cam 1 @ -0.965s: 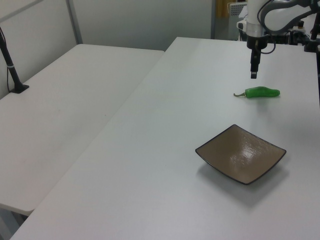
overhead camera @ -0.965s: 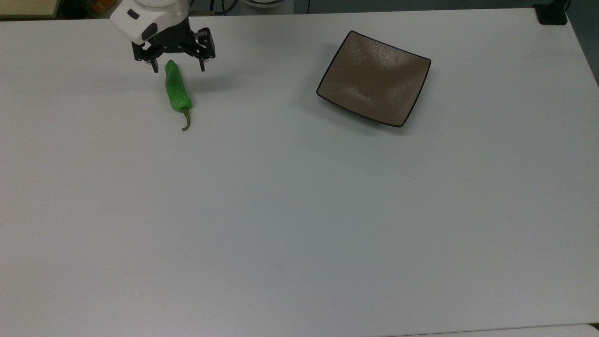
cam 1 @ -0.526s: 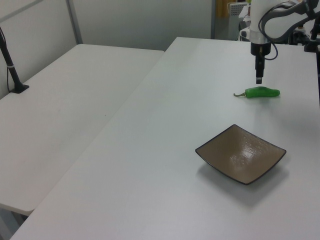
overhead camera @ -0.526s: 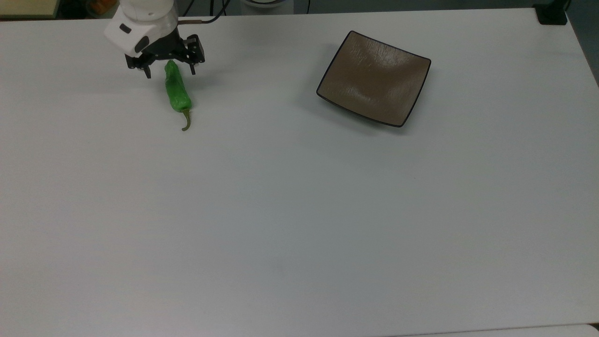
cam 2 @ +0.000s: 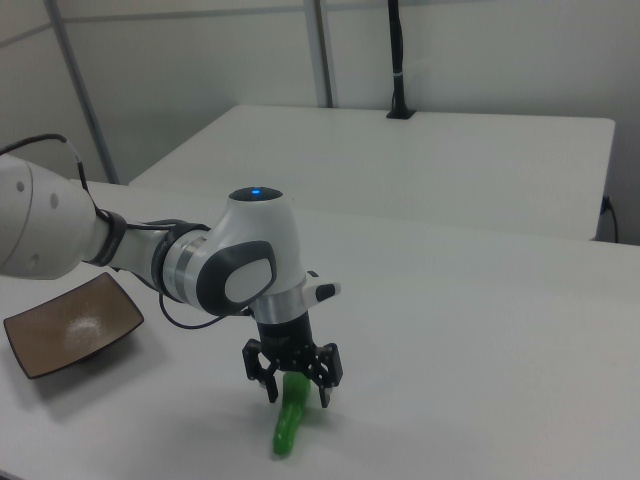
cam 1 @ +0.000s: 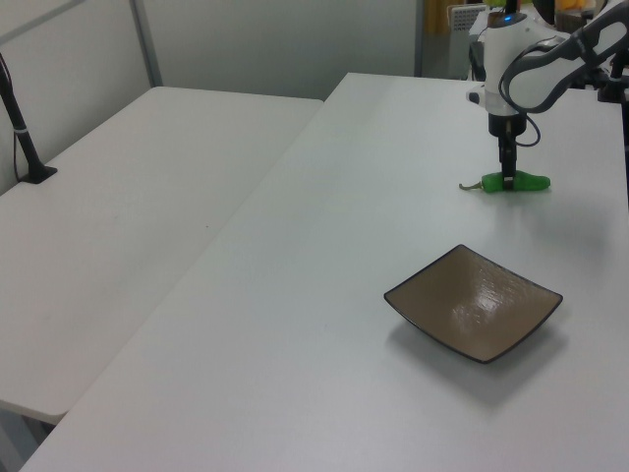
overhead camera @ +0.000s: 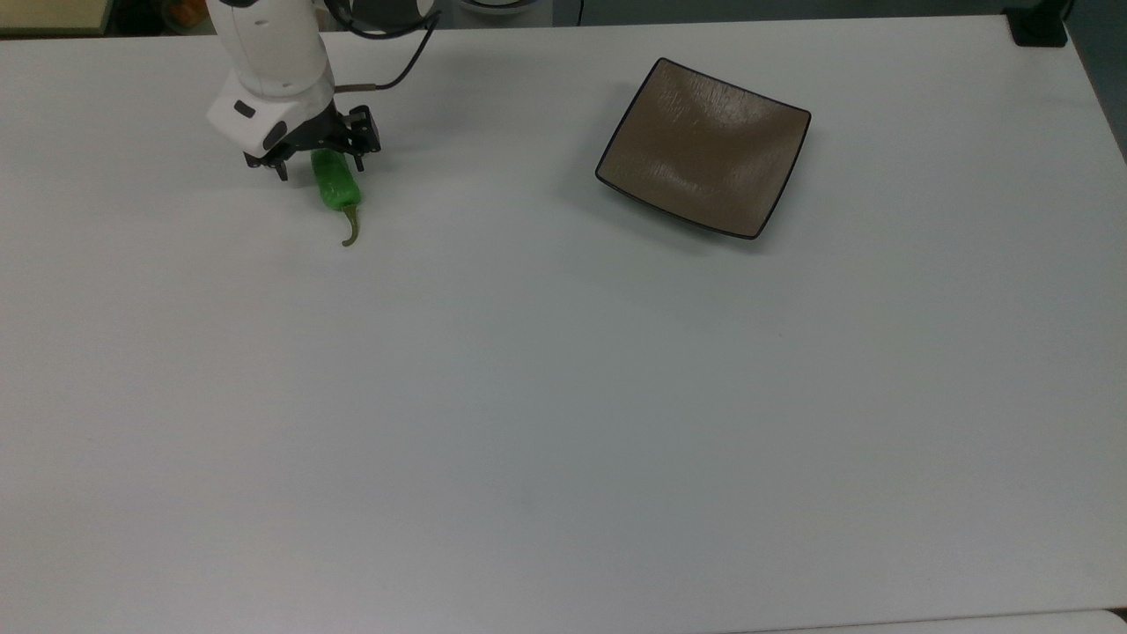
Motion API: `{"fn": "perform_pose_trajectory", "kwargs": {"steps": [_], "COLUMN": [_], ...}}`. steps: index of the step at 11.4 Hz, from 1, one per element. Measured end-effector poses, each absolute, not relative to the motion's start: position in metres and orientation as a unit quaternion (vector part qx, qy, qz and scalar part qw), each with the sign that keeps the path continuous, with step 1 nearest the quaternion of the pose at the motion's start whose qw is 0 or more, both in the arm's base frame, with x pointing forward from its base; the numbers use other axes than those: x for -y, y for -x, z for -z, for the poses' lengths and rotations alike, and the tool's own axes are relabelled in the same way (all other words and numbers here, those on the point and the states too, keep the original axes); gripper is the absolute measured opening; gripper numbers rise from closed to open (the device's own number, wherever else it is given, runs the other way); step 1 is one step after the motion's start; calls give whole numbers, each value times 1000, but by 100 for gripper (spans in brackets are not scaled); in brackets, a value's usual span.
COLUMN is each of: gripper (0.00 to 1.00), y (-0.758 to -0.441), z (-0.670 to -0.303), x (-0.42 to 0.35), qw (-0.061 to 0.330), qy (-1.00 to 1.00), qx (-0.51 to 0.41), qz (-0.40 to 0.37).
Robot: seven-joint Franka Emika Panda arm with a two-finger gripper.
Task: Chili peppers are placed on a ceramic plate
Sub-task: 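Close the gripper on the green chili pepper's body, then lift the chili pepper and carry it over the brown plate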
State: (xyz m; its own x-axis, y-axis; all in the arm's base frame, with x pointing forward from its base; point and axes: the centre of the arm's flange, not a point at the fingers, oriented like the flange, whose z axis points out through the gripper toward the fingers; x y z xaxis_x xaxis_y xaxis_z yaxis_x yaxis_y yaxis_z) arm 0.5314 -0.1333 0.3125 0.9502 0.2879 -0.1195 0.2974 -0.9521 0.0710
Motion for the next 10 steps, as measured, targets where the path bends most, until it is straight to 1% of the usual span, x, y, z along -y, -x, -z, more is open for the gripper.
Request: {"fn": "perform_pose_trajectory", "kwargs": {"steps": [1,3,4,7,9,10], "gripper": [83,50,40,40,40,40], "y": [-532,-532,-532,-532,-535,-536], "z": [-311,-311,-312,-314,-323,-331], "x": [133,133,133,133,134,133], "qw": [44,44,45,45,46,40], "qy": [-986,-986,-986,-987,-987,-989], "qx": [-149,-149,-149,-148,-146,-137], "qz": [54,54,53,51,42,31]}}
